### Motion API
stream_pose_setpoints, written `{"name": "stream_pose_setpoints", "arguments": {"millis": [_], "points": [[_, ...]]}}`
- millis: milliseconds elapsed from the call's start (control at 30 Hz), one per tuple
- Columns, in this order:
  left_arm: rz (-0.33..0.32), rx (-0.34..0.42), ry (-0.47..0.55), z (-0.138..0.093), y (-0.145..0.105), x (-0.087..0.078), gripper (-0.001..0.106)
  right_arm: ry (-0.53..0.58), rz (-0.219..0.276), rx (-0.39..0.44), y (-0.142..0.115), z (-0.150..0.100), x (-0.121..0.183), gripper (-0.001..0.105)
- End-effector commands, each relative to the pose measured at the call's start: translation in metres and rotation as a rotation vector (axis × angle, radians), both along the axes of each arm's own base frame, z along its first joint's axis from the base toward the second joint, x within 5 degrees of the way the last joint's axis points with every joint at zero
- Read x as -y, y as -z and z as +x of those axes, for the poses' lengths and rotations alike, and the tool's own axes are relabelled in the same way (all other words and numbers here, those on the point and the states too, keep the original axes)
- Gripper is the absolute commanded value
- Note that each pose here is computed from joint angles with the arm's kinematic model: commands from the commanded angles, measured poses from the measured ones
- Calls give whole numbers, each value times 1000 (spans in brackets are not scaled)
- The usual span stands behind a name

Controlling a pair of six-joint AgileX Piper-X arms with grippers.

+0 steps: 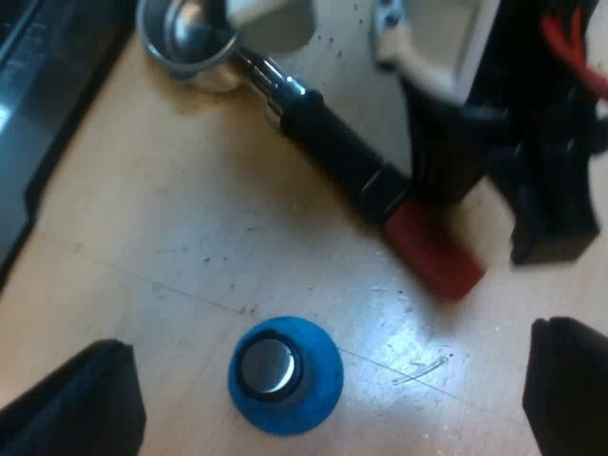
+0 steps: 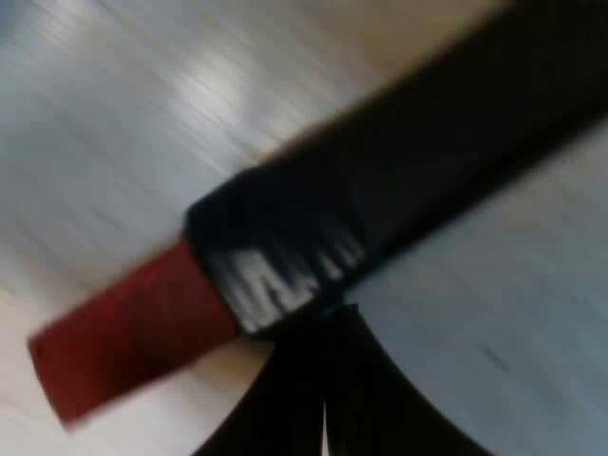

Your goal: Put the handle in the coffee machine

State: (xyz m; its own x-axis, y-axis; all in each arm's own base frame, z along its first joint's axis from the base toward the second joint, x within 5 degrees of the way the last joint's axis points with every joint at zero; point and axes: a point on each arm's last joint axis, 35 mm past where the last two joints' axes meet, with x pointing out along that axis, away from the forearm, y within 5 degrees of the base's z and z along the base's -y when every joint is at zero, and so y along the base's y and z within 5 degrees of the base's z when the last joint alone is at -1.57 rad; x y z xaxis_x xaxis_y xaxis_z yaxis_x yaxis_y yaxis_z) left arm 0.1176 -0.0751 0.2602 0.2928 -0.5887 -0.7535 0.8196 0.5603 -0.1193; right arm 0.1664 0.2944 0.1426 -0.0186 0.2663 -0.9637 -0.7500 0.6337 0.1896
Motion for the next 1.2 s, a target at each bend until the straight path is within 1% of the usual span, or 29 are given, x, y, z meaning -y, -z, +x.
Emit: {"name": "stream_pose_setpoints", "arguments": {"millis": [33,67,133,167,233,367,433,467,533,567,667,700,733,767,833,933,1033,1100,1167,1200], "points": [[20,21,-9,-4,-10,-3,83,-3,62,25,-9,8,-14,0],[21,22,-9,-4,-11,-4,83,-3,69,29,-11,9,-16,0],[16,33,-10,-5,-15,-4,83,5,103,46,-13,13,-22,0],[14,36,-10,-5,-16,-4,83,7,107,48,-14,13,-23,0],[8,48,-10,-5,-21,-4,83,45,140,58,-12,16,-28,0],[-1,65,-10,-4,-28,-4,83,85,162,69,-6,20,-33,0],[-3,68,-10,-4,-31,-4,83,93,164,67,-5,20,-34,0],[-2,68,-10,-4,-31,-4,83,94,160,64,-5,20,-33,0],[-2,67,-10,-4,-31,-4,83,96,119,43,-9,17,-28,0],[-2,67,-10,-4,-31,-4,83,96,115,40,-12,16,-27,0],[-2,67,-10,-4,-31,-4,83,102,77,44,-24,12,-19,0],[-2,67,-10,-4,-31,-4,83,107,64,56,-30,11,-15,0],[-4,66,-8,-4,-31,-4,83,113,40,68,-38,9,-10,0],[-9,66,-5,-4,-31,-3,83,113,31,77,-42,8,-7,0],[-29,56,11,-5,-31,-3,83,112,9,132,-58,5,1,0],[-62,49,36,-5,-32,-1,83,104,7,208,-81,3,12,0],[-76,74,38,-3,-34,0,83,112,16,221,-92,3,19,0],[-93,108,37,0,-37,1,83,152,24,227,-106,8,34,0],[-110,124,27,3,-39,3,83,183,28,231,-111,15,42,1],[-117,127,21,4,-39,4,83,196,33,234,-113,19,46,4]]}}
